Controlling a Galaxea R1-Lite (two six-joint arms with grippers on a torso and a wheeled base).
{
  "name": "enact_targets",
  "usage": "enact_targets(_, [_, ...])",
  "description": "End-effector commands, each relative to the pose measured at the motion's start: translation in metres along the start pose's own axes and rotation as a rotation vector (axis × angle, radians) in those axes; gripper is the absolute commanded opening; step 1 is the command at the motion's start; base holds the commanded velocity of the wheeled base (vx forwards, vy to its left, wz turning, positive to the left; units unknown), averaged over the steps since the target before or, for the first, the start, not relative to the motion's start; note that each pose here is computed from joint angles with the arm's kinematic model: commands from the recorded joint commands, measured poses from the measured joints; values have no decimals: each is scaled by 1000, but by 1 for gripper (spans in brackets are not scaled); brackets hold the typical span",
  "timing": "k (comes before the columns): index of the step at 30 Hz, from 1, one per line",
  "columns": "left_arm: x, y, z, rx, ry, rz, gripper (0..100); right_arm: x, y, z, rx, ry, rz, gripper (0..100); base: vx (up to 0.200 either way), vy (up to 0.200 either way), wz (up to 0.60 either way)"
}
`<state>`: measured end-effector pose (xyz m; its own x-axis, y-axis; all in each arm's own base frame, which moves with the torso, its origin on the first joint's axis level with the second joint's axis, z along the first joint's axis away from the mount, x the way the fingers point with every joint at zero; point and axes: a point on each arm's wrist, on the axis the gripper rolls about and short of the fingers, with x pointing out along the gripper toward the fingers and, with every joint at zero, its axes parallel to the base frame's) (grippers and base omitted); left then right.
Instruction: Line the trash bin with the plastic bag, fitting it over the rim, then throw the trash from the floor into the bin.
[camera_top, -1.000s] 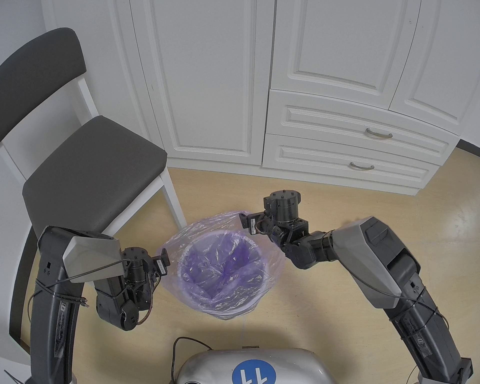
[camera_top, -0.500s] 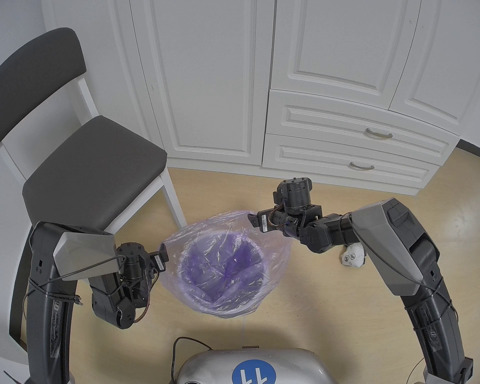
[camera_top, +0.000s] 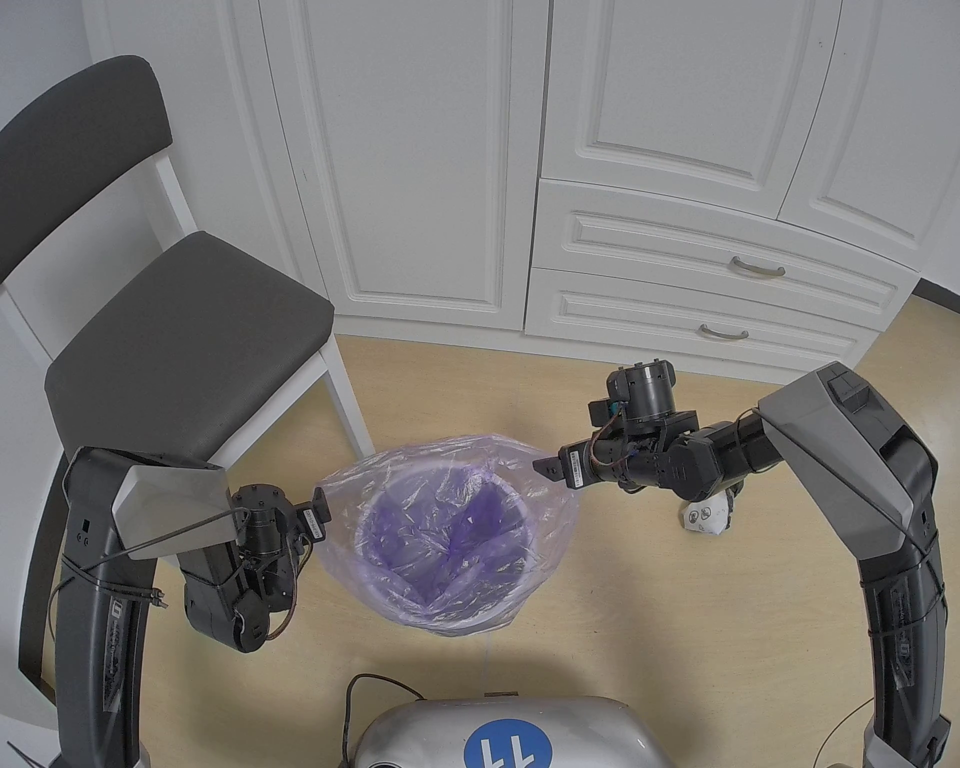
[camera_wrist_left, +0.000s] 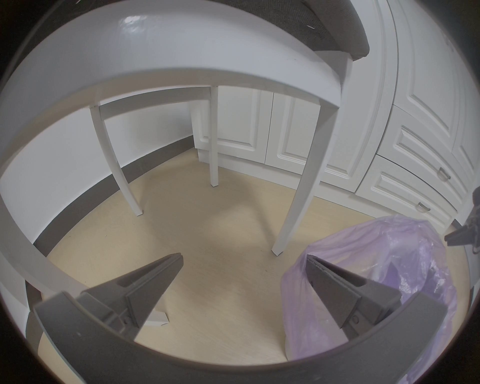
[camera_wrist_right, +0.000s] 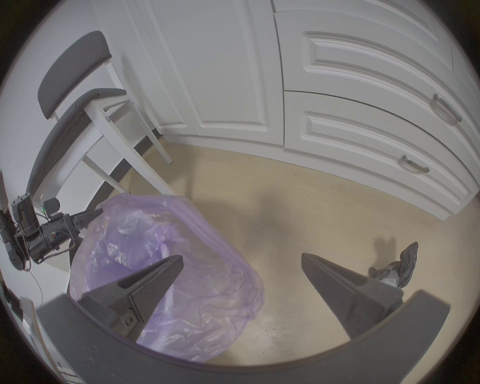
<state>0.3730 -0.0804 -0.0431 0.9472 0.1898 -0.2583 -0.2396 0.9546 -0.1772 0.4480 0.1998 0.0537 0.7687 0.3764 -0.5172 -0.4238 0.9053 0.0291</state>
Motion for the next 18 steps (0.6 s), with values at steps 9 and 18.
enact_targets(9, [10, 2, -18, 7, 22, 11, 100, 57, -32, -48, 16, -34, -116, 100, 0, 0, 0])
enact_targets(18, [18, 11, -39, 43, 83, 44, 100, 95, -43, -69, 51, -53, -195, 100, 0, 0, 0])
